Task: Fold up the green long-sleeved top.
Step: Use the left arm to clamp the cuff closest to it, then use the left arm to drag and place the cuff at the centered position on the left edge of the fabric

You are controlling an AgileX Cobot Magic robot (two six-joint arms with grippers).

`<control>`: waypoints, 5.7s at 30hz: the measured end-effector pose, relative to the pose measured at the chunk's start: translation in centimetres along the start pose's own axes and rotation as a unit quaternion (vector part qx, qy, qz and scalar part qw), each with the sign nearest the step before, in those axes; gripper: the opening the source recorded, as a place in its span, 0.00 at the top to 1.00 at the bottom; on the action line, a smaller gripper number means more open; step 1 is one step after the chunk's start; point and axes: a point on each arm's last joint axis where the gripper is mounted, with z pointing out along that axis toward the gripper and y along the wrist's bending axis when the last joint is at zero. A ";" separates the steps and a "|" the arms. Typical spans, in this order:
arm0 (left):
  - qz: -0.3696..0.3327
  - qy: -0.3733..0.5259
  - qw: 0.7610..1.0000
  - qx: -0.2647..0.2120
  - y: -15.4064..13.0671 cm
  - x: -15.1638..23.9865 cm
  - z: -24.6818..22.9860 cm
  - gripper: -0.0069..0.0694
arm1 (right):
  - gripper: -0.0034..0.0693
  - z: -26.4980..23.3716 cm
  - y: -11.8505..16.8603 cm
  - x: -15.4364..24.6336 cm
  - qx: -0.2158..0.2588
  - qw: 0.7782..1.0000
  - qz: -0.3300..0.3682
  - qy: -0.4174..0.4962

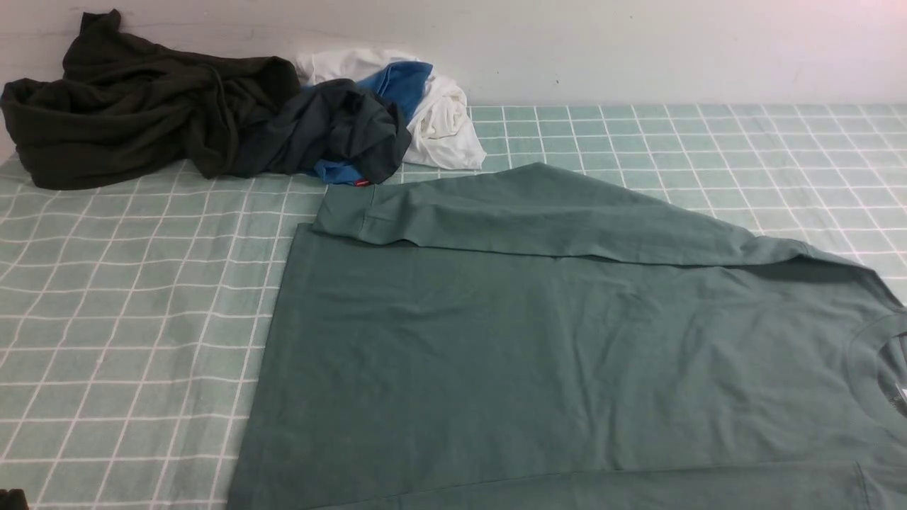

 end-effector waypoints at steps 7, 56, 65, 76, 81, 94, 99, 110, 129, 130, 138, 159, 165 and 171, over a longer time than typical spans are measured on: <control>0.000 0.000 1.000 0.000 0.0 0.0 0.0 0.91 | 0.97 0.0 0.0 0.0 0.000 1.000 0.000 0.000; 0.019 -0.043 0.999 -0.013 0.2 -0.6 0.0 0.91 | 0.97 0.0 0.0 0.0 0.000 1.000 0.007 0.000; -0.556 -0.027 0.825 0.096 -1.2 -1.2 -0.1 0.91 | 0.97 -0.1 1.0 0.0 -0.054 0.966 0.252 0.014; -0.499 -0.011 0.860 0.107 -1.6 -1.0 -0.1 0.91 | 0.97 -0.2 1.8 -0.6 -0.106 0.894 0.436 0.015; -0.330 -0.039 0.933 0.135 -2.0 -3.8 -1.6 0.91 | 0.97 -0.3 1.8 -0.9 -0.107 0.917 0.385 0.000; 0.072 0.317 0.937 0.126 -1.3 -14.2 2.7 0.91 | 0.97 3.0 3.8 -13.6 -0.131 0.985 -0.005 0.113; 0.156 0.416 0.882 0.157 -2.7 -14.6 5.3 0.91 | 0.97 5.4 5.9 -14.6 -0.200 0.933 -0.085 0.287; 0.263 0.508 0.779 0.258 -9.8 -10.4 9.7 0.64 | 0.97 6.1 7.7 -11.1 -0.228 0.819 -0.182 0.495; 0.346 0.543 0.726 0.241 -15.5 -3.9 17.6 0.41 | 0.97 6.6 7.7 -11.3 -0.218 0.833 -0.184 0.474; 0.337 0.561 0.716 0.241 -15.7 -3.3 17.8 0.42 | 0.97 6.6 7.7 -11.3 -0.217 0.834 -0.184 0.472; 0.319 0.587 0.702 0.246 -16.0 -2.9 17.6 0.57 | 0.97 6.6 7.7 -11.3 -0.217 0.836 -0.183 0.469; 0.368 0.465 0.775 0.220 -18.9 -14.6 21.5 0.91 | 0.97 6.9 7.8 -11.5 -0.215 0.846 -0.181 0.452; 0.390 0.437 0.780 0.218 -21.5 -17.5 25.3 0.90 | 0.97 7.0 7.7 -11.5 -0.212 0.848 -0.186 0.449; 0.365 0.434 0.792 0.226 -22.2 -17.4 28.7 0.90 | 0.97 7.1 7.5 -11.5 -0.202 0.849 -0.191 0.449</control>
